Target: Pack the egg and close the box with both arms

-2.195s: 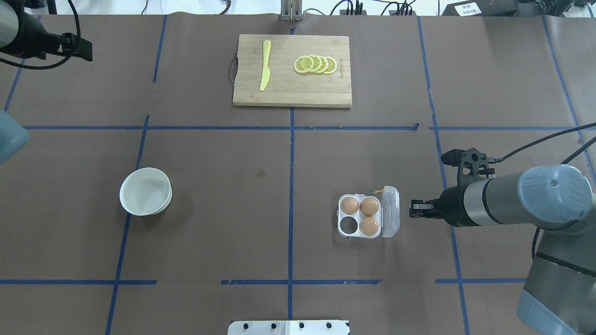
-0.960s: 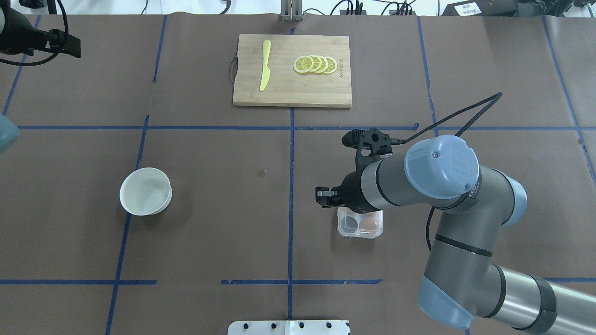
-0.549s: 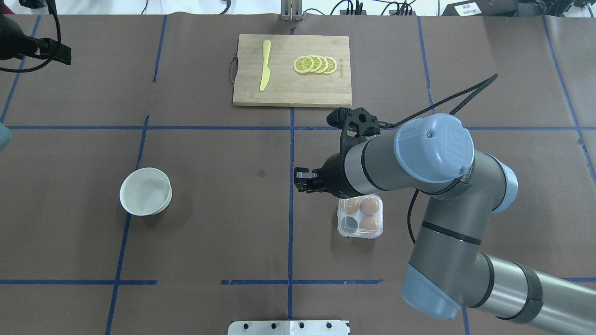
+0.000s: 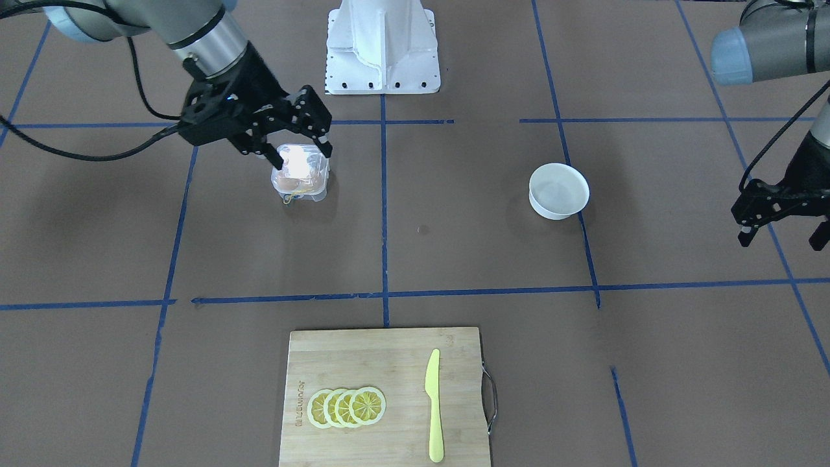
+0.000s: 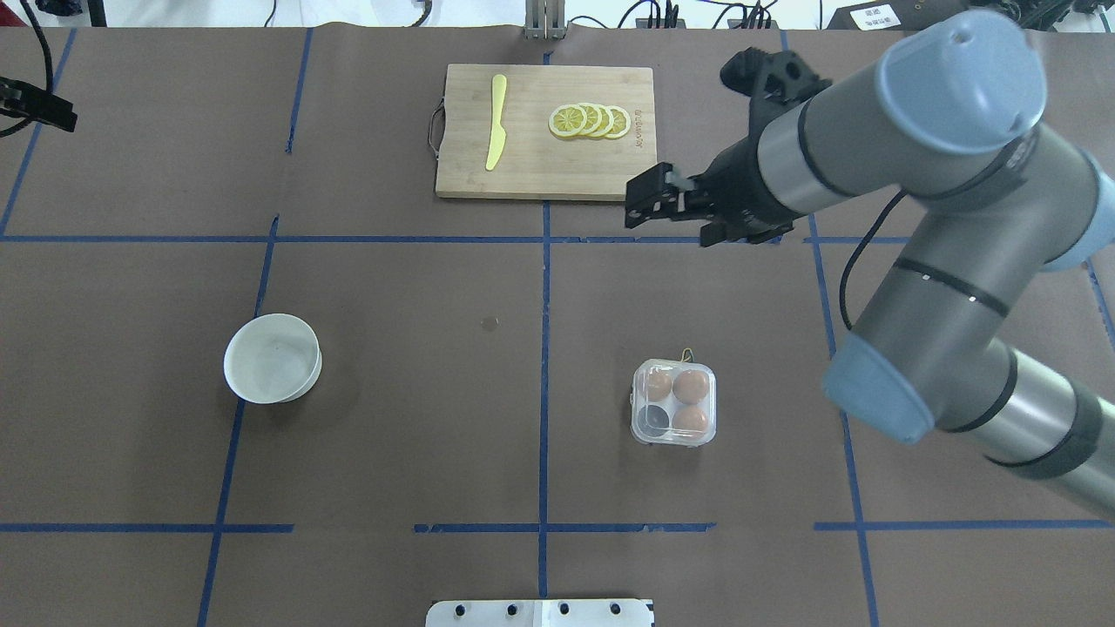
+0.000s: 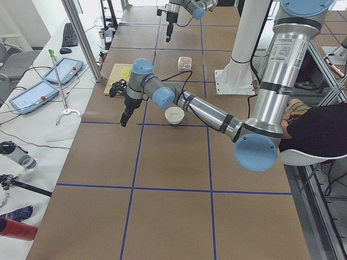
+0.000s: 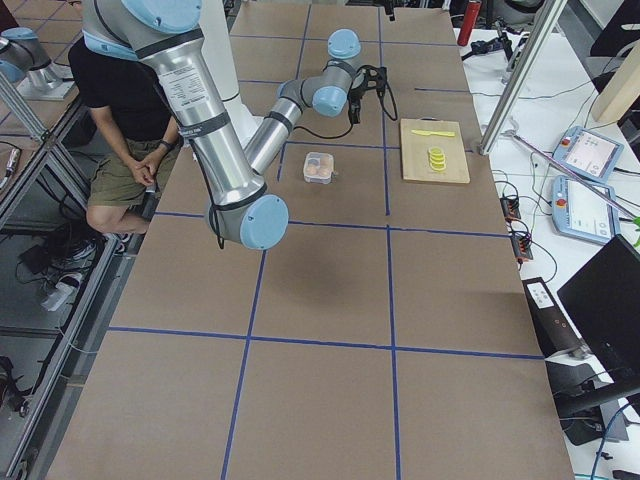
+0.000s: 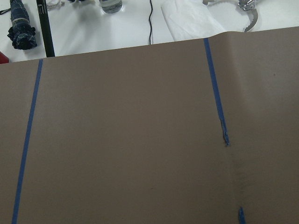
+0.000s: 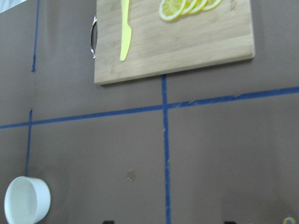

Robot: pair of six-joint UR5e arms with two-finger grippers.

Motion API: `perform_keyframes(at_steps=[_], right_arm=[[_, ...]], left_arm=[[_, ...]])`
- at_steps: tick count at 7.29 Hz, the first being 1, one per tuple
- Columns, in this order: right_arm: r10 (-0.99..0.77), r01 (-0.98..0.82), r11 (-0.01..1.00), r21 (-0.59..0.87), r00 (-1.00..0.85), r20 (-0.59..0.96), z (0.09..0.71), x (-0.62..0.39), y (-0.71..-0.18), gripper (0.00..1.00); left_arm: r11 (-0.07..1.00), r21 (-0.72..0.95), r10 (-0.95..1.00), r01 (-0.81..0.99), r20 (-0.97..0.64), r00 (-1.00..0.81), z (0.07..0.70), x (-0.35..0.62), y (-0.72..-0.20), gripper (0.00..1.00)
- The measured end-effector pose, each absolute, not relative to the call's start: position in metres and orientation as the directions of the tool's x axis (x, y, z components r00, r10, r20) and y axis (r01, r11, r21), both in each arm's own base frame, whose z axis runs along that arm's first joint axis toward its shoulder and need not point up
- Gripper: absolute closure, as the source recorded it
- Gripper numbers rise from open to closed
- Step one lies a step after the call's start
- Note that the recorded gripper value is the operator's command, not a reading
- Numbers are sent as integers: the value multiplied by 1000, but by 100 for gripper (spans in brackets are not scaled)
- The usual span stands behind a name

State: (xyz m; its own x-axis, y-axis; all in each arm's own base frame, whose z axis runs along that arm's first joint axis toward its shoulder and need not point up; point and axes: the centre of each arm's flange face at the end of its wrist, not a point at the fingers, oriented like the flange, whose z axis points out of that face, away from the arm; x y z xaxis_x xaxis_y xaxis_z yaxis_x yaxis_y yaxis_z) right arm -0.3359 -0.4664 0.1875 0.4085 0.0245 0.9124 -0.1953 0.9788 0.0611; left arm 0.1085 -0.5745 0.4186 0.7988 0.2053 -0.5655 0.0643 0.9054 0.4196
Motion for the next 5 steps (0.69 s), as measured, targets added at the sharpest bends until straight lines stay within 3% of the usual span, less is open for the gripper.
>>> perform_keyframes(at_steps=[2,5], right_arm=[[-60,-122,981,148,537,842,257,-251,-508,0],[-244,64,958,279,693,678,427,-95,-526,0]], left_arm=[[893,451,268,-7,-518,812,449,51,-588,0],[887,446,335,-122,-439,834,518,-13,-593,0]])
